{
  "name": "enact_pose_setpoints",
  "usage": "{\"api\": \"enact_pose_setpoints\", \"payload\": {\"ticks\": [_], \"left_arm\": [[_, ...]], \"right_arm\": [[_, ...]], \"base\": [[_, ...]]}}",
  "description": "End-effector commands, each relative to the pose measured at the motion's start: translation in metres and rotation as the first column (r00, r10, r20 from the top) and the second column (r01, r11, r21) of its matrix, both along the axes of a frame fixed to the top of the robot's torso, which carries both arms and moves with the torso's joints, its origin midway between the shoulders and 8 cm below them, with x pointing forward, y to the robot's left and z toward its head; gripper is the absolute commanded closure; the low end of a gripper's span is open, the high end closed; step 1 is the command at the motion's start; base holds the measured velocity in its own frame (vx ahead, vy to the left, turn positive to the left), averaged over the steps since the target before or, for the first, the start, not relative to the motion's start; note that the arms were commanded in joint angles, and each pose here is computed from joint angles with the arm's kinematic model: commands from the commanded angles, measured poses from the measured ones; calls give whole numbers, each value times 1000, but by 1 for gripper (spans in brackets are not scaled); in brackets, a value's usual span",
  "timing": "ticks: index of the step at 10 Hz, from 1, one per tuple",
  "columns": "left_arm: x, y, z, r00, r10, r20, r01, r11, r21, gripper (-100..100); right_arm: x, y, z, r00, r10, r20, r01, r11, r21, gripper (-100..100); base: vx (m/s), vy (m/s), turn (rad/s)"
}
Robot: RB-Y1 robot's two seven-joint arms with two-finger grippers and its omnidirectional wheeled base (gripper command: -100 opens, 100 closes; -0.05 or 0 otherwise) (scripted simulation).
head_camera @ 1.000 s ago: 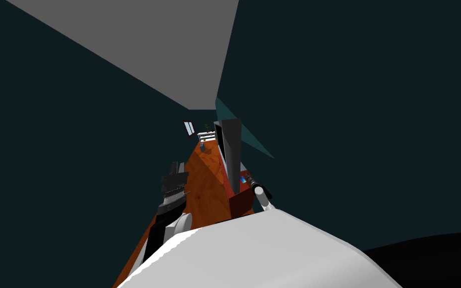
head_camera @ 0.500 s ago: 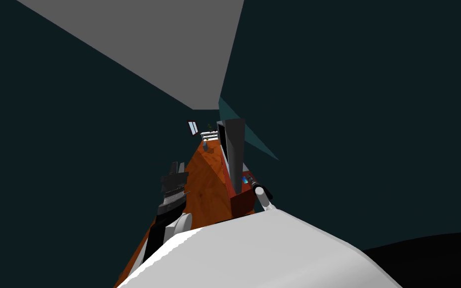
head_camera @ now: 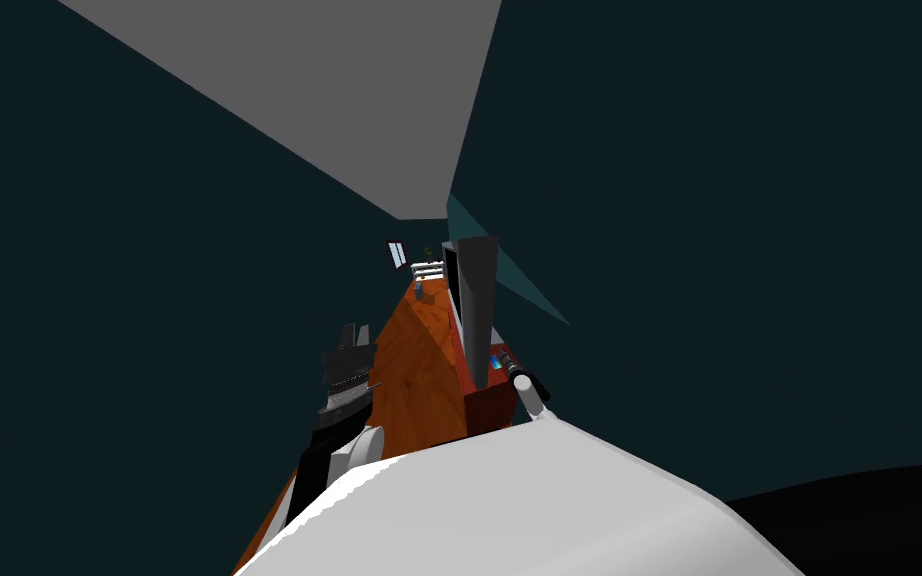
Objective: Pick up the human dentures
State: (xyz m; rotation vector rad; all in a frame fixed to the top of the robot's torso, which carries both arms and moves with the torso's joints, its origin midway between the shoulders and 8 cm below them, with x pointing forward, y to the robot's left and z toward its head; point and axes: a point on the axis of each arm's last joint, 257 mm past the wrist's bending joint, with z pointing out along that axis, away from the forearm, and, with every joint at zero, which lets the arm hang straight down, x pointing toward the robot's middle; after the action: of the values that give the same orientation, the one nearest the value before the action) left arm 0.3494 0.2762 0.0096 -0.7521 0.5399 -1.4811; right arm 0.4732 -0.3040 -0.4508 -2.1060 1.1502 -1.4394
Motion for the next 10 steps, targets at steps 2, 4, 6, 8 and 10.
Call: {"api": "enact_pose_setpoints", "payload": {"ticks": [2,4,6,8,10], "left_arm": [[0,0,0,1000,0,0,0,1000,0,0],[0,0,0,1000,0,0,0,1000,0,0],[0,0,0,1000,0,0,0,1000,0,0],[0,0,0,1000,0,0,0,1000,0,0],[0,0,0,1000,0,0,0,1000,0,0]], "right_arm": [[1,1,1,1000,2,1,-2,1000,0,100],[1,1,1,1000,2,2,-2,1000,0,100],[4,11,3,1000,28,2,-28,1000,1,100],[9,35,7,997,82,3,-82,997,1,100],[10,35,7,997,81,3,-81,997,2,100]], "base": [[0,0,0],[0,0,0],[2,5,-144],[-1,28,-305],[-3,13,-112]]}}
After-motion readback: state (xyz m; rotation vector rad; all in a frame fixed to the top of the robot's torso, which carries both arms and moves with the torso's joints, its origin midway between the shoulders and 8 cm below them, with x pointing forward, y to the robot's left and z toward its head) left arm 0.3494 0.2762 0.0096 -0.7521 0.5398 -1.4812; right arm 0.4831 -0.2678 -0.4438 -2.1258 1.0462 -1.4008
